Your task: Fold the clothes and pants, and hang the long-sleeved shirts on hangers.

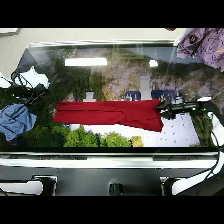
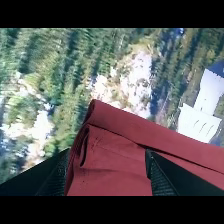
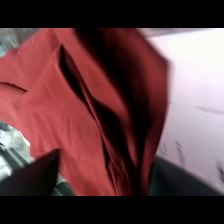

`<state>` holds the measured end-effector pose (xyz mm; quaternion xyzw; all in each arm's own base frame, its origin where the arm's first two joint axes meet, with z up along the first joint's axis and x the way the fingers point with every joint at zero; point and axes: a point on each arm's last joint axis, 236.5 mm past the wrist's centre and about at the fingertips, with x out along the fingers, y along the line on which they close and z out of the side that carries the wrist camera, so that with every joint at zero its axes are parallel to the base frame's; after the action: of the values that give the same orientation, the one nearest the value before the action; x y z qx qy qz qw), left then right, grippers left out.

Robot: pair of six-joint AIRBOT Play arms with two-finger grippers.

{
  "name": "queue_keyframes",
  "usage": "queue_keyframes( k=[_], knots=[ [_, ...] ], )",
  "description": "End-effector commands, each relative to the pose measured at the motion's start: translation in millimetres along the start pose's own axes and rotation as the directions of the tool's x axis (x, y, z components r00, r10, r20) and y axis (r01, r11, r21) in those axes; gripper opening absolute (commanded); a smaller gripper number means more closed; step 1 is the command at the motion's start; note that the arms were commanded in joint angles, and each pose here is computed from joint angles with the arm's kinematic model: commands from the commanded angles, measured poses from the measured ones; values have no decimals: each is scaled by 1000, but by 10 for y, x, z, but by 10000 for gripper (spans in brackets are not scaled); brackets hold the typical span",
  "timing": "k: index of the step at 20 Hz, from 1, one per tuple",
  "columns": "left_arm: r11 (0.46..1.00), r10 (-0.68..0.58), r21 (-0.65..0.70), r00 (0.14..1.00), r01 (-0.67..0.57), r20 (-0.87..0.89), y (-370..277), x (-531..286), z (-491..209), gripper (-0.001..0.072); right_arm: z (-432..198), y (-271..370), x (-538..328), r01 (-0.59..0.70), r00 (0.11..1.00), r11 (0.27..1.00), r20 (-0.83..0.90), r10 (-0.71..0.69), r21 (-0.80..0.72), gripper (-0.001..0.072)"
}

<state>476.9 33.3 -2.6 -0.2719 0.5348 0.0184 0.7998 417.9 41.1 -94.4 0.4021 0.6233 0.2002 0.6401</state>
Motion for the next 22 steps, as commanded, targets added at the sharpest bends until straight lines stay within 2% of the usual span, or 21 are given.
queue_keyframes(
  k=[1, 2, 3, 5, 6, 7, 8, 12, 16, 22],
  knots=[
    [1000, -11, -23, 1000, 12, 3, -30, -6, 7, 552, -77, 205, 294, 17, 999, 999, -38, -19, -51, 164],
    [999, -33, -35, 999, 33, 2, -79, -5, 5, 549, -74, 271, 296, 23, 999, 998, -31, -25, -63, 25],
    [996, -69, -55, 998, 69, -2, -169, 1, -3, 506, -53, 334, 243, 38, 999, 997, -12, -39, -64, 25],
    [990, -127, -63, 992, 126, -19, -400, 42, -69, 324, -36, 407, -24, 132, 991, 990, 23, -132, -45, 25],
    [988, -148, -50, 988, 146, -38, -542, 90, -141, 271, -49, 426, -210, 204, 979, 978, 35, -202, -41, 24],
    [986, -164, -28, 984, 163, -66, -715, 164, -250, 163, -69, 468, -385, 259, 965, 965, 51, -257, -42, 24],
    [984, -180, -2, 979, 180, -96, -897, 247, -377, 10, -89, 524, -576, 312, 949, 949, 71, -309, -40, 24],
    [947, -292, 65, 930, 313, -223, -1913, 680, -1114, 15, -164, 896, -1140, 397, 909, 916, 157, -385, -52, 24],
    [890, -434, -1, 847, 456, -307, -2913, 1043, -1978, 15, -246, 1247, -1467, 407, 897, 911, 221, -383, -70, 24],
    [811, -535, -52, 704, 582, -467, -4034, 1331, -3225, 15, -334, 1628, -1854, 435, 876, 893, 284, -389, -117, 24]
  ],
)
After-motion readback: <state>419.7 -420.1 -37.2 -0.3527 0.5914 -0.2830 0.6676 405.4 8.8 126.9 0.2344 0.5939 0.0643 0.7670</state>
